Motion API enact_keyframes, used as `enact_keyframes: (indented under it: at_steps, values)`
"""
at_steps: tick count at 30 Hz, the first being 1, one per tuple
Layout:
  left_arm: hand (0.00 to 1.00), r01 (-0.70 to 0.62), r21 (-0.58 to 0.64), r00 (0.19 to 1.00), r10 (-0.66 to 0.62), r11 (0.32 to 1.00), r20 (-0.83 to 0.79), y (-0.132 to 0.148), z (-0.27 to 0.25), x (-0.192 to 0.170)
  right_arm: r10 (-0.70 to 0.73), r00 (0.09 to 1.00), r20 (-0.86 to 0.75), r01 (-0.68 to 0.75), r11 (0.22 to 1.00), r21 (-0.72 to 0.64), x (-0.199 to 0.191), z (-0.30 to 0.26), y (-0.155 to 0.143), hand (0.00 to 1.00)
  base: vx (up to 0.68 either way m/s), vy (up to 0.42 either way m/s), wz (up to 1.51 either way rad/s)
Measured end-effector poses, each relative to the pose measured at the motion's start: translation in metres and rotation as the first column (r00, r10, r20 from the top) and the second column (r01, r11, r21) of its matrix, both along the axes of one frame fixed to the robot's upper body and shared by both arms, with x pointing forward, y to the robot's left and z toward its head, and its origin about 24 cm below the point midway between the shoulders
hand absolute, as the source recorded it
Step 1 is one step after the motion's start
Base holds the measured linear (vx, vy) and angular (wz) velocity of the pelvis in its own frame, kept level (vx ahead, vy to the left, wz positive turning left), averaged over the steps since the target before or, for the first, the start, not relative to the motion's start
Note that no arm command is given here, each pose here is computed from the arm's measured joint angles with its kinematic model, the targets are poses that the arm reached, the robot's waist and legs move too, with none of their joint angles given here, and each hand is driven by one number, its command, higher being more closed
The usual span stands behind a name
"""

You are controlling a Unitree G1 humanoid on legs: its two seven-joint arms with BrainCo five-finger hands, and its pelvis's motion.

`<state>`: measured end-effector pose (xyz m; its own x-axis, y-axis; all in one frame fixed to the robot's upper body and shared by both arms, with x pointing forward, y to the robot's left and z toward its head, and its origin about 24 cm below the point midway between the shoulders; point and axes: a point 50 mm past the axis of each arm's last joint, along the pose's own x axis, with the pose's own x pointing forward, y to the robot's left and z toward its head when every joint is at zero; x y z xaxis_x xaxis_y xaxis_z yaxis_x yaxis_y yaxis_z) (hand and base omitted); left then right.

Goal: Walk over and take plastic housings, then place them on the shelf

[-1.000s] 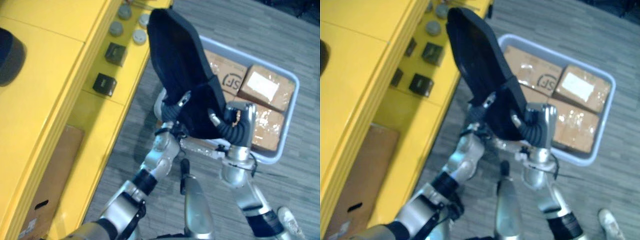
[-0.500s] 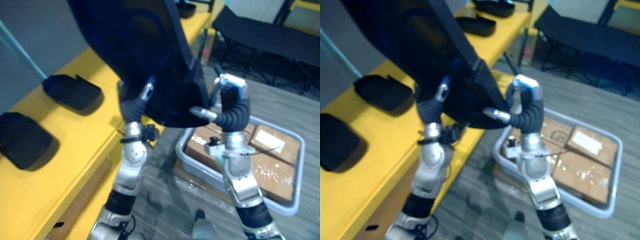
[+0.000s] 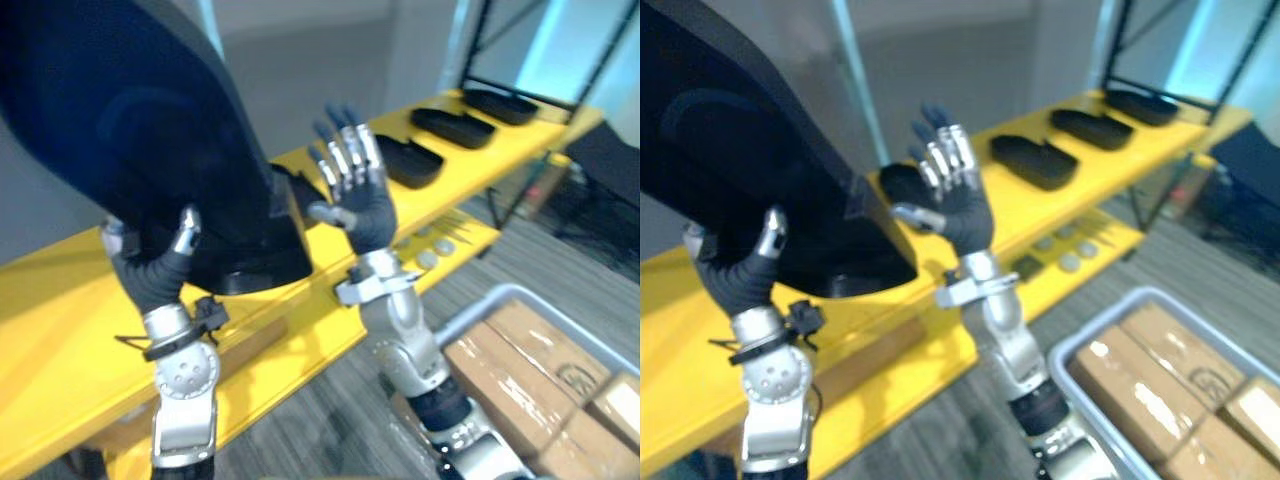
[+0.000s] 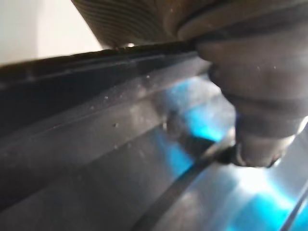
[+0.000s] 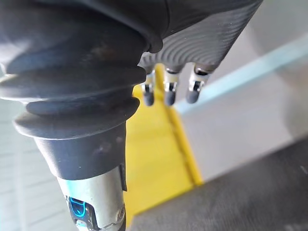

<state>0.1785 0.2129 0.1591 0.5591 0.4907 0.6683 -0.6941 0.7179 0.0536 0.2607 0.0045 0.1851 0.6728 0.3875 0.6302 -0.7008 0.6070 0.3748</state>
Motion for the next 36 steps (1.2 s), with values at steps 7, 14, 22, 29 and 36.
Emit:
enact_keyframes:
  at_steps: [7, 14, 22, 29, 36]
  values:
    - [1.0, -0.227, 0.08, 0.972, 0.231, 0.971, -0.042, 0.028, -0.002, -0.023, 0.03, 0.998, -0.047, -0.031, 0.999, -0.03, 0.003, -0.01, 0.005, 0.0, -0.05, -0.027, 0.32]
    - [1.0, -0.487, 0.1, 0.868, 0.493, 0.868, -0.053, 0.054, -0.005, -0.052, -0.368, 0.911, -0.186, 0.361, 0.93, -0.07, 0.011, -0.057, -0.101, 0.0, -0.05, -0.002, -0.05]
    - [1.0, -0.593, 0.131, 0.793, 0.604, 0.795, -0.079, 0.066, -0.009, -0.071, -0.592, 0.757, -0.275, 0.559, 0.806, -0.196, -0.011, -0.096, -0.166, 0.0, 0.02, 0.006, -0.41]
    - [1.0, -0.57, 0.112, 0.815, 0.577, 0.814, -0.049, 0.063, -0.004, -0.061, -0.614, 0.753, -0.235, 0.571, 0.788, -0.231, -0.012, -0.094, -0.16, 0.0, -0.03, 0.039, 0.53]
    - [1.0, -0.426, 0.131, 0.9, 0.434, 0.895, -0.042, 0.044, 0.003, -0.044, -0.627, 0.741, -0.241, 0.586, 0.779, -0.223, -0.013, -0.094, -0.158, 0.0, -0.01, 0.112, 0.74]
